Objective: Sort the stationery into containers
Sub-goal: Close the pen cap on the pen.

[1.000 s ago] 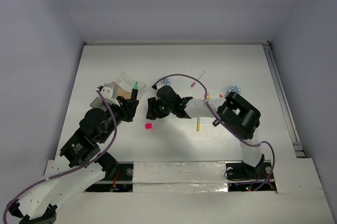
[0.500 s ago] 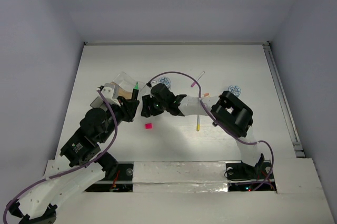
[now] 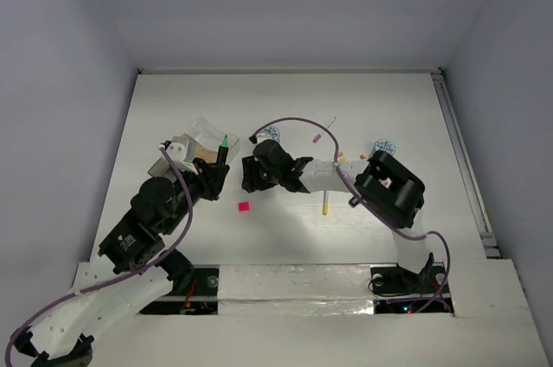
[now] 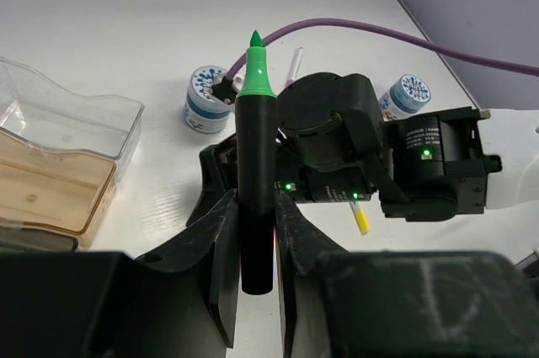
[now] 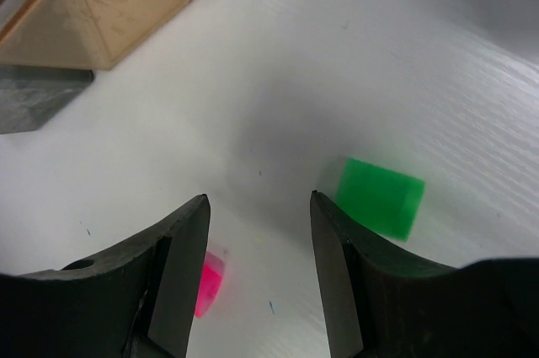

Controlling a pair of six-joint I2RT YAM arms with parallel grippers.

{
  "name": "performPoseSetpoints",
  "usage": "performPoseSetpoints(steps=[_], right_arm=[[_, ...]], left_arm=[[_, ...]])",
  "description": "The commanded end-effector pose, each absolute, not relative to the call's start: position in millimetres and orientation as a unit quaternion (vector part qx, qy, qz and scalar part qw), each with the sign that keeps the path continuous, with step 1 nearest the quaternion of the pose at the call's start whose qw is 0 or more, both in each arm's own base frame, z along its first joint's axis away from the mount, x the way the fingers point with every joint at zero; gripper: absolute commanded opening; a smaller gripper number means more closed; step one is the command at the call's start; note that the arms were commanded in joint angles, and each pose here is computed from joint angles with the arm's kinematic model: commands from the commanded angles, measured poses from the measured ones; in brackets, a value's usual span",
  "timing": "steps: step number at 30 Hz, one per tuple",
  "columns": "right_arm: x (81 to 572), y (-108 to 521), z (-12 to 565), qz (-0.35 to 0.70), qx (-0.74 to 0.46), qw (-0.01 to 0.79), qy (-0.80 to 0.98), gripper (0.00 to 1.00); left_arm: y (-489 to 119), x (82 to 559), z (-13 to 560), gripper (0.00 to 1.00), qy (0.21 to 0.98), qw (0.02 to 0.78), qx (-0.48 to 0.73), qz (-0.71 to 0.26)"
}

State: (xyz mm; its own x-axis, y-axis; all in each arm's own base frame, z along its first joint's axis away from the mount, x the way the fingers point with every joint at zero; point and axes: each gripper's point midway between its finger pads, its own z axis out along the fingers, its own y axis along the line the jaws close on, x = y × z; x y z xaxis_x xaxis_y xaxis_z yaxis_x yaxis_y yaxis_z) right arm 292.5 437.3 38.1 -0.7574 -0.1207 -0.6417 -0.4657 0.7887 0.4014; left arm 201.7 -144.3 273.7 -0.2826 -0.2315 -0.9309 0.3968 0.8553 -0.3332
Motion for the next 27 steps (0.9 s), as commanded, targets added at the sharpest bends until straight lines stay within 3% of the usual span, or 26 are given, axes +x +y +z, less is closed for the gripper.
performPoseSetpoints(steps=[1,12,20,27], right_arm=[[287,424,51,0.267,-0.165,0.320,0.894,0.57],[300,386,54,0.207,-0.147,0.350,0.902,0.58],[298,399,53,0.230,-0.147,0.332,0.903,0.65],[313,407,41,0.206,-0.138,0.333,0.910,0.63]], left_arm=[[-146,203,287,0.00,0.739,0.613,0.054,-0.274],[-144,204,286,0.00,0.740,0.614,0.051,-0.271],[-145,204,286,0.00,0.740,0.613,0.052,-0.273],[-144,204,285,0.00,0.741,0.613,0.051,-0.270]])
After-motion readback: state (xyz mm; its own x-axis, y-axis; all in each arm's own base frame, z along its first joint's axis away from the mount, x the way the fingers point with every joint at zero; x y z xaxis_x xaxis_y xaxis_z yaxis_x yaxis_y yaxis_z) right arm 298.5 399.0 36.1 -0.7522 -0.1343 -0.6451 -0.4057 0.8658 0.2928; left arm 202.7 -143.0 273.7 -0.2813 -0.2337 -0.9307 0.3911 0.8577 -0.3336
